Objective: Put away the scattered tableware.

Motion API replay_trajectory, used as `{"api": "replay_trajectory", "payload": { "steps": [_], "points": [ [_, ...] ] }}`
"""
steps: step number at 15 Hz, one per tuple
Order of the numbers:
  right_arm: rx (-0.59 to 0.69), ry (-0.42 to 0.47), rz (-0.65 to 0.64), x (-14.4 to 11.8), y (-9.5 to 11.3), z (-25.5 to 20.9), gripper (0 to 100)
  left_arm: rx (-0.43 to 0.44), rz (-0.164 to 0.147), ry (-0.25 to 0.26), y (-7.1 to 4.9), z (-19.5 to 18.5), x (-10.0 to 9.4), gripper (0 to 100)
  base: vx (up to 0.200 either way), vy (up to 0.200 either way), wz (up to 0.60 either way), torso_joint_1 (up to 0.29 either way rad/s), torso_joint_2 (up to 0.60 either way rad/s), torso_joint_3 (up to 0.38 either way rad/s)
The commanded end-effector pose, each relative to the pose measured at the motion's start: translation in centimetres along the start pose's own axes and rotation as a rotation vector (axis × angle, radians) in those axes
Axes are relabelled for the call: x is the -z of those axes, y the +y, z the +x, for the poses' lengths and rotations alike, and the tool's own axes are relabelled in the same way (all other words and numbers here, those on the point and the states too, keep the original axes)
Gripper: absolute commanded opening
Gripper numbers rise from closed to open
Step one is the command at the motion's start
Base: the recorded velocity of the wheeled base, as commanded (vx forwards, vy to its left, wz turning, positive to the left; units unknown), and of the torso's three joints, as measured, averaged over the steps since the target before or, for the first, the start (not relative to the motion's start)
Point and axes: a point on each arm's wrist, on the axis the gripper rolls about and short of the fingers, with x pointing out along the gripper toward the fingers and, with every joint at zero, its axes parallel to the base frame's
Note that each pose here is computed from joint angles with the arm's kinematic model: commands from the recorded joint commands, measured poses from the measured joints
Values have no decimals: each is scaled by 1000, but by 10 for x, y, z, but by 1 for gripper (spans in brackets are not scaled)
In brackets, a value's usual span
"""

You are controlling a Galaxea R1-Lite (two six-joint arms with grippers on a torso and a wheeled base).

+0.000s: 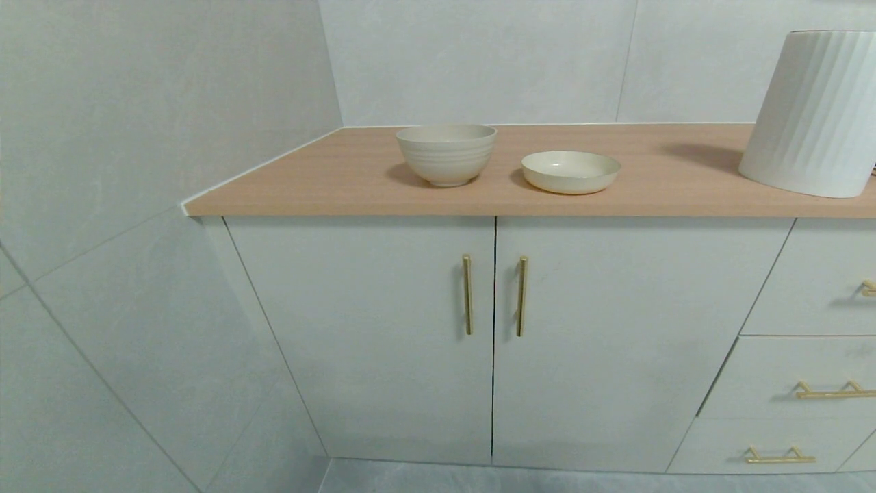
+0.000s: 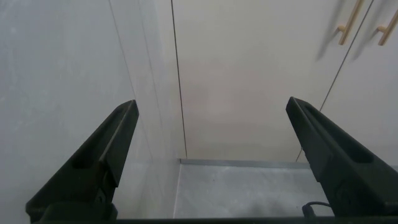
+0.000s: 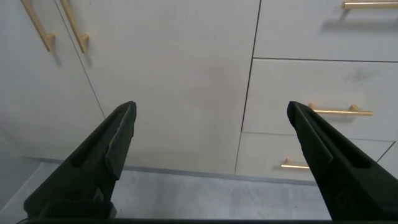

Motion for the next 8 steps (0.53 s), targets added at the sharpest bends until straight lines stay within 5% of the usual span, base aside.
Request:
{"api": "replay_trajectory", "payload": {
  "steps": [1, 3, 8],
  "points": [
    [-1, -4, 1, 0, 0, 0, 100, 0, 0, 0, 0, 0, 0, 100, 0, 0, 0, 0, 0, 0],
    [-77, -123, 77, -40, 2, -11, 100, 0, 0, 0, 0, 0, 0, 100, 0, 0, 0, 0, 0, 0],
    [-421, 141, 94, -57, 8, 14, 100, 0, 0, 0, 0, 0, 0, 100, 0, 0, 0, 0, 0, 0]
  ]
}}
